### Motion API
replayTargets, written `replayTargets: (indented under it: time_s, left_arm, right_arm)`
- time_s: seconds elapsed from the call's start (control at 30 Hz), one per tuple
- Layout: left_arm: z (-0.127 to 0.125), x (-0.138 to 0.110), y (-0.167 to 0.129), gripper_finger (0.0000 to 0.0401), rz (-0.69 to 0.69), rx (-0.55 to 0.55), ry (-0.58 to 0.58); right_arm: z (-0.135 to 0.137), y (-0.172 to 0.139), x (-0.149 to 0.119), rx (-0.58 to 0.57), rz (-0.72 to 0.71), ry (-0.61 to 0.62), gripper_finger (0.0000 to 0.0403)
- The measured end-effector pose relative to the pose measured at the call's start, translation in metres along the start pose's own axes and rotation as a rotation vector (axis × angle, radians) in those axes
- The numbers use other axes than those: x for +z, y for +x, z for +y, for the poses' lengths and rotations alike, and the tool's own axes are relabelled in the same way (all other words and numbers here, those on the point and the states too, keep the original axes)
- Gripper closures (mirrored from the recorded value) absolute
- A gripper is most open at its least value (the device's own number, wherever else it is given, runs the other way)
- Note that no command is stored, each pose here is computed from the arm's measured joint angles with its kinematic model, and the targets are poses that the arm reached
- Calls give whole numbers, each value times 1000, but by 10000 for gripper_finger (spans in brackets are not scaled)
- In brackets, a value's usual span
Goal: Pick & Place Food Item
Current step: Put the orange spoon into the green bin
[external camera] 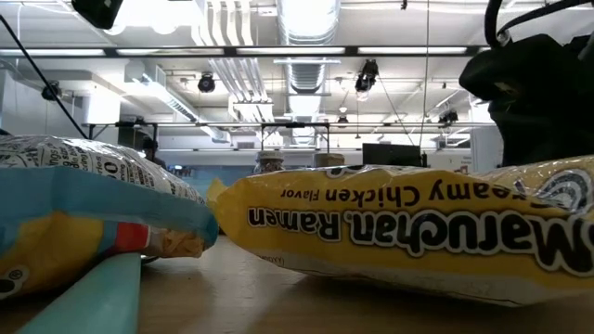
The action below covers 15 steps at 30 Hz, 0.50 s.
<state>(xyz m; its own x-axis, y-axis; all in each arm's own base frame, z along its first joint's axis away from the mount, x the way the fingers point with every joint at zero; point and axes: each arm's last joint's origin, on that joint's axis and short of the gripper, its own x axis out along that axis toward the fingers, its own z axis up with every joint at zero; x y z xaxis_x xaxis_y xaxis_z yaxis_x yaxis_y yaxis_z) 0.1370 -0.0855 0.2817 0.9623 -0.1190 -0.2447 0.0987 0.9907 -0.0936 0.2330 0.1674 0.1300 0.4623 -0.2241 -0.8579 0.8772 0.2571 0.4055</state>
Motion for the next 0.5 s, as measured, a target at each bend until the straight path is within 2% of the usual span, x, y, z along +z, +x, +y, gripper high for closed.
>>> replayTargets:
  time_s: [0.23, 0.5]
  left_arm:
    - [0, 0, 0, 135, -3, -1, -2]
    - [0, 0, 0, 135, -3, -1, -2]
  right_arm:
    - [0, 5, 3, 9, -71, 32, 202]
    - [2, 8, 9, 3, -87, 42, 202]
